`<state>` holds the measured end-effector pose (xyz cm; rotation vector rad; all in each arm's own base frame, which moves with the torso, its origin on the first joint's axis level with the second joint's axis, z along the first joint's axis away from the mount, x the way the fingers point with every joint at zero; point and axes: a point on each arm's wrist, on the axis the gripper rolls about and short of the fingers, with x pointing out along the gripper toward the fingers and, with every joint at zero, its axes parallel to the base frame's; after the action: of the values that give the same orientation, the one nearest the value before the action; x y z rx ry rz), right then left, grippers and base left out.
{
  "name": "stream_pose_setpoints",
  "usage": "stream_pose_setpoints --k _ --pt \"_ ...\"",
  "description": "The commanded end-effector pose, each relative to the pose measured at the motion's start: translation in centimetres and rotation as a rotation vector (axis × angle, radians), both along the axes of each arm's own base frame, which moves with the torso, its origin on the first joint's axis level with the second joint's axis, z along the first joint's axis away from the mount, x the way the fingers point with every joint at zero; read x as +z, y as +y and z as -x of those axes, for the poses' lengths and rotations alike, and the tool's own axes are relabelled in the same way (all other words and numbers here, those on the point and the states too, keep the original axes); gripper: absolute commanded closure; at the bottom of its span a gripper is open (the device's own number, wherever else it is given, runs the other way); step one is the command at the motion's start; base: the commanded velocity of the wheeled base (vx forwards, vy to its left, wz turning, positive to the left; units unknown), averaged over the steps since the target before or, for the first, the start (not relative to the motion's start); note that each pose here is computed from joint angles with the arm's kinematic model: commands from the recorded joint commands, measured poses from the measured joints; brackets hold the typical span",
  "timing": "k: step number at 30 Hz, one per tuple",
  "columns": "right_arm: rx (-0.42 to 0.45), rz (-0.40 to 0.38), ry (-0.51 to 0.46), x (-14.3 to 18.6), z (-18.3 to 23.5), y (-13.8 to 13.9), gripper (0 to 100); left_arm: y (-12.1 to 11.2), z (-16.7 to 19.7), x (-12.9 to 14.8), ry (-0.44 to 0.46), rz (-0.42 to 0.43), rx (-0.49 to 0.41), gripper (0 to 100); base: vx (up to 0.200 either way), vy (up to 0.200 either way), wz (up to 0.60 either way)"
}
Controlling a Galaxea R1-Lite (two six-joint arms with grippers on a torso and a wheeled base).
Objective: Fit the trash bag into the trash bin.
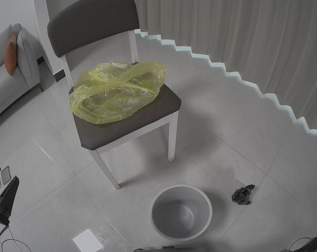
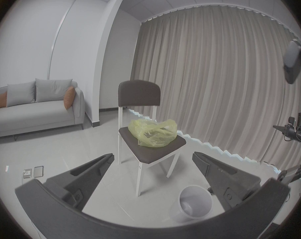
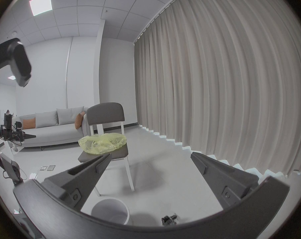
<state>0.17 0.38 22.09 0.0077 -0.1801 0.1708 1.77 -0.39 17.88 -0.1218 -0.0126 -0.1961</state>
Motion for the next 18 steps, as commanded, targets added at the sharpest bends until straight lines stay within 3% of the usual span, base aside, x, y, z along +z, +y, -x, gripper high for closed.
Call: stream_pose_setpoints --k 1,8,12,18 --pt "0.093 0.016 0.104 3.2 -7.1 0.5 0 -0.9 -10.2 4.2 0.236 -0.008 0.035 0 0.0 0.0 0.0" --pt "0.111 0.013 0.12 2.9 -7.2 0.6 0 -1.6 -16.6 4.5 0.348 -0.019 0.059 0 0.0 0.0 0.0" --pt "0.118 0.014 0.122 2.9 -7.2 0.6 0 -2.5 -21.4 3.1 0.446 -0.031 0.054 0 0.0 0.0 0.0" --pt "0.121 0.015 0.135 2.6 -7.3 0.6 0 -2.9 -26.2 1.8 0.5 -0.046 0.126 0 0.0 0.0 0.0"
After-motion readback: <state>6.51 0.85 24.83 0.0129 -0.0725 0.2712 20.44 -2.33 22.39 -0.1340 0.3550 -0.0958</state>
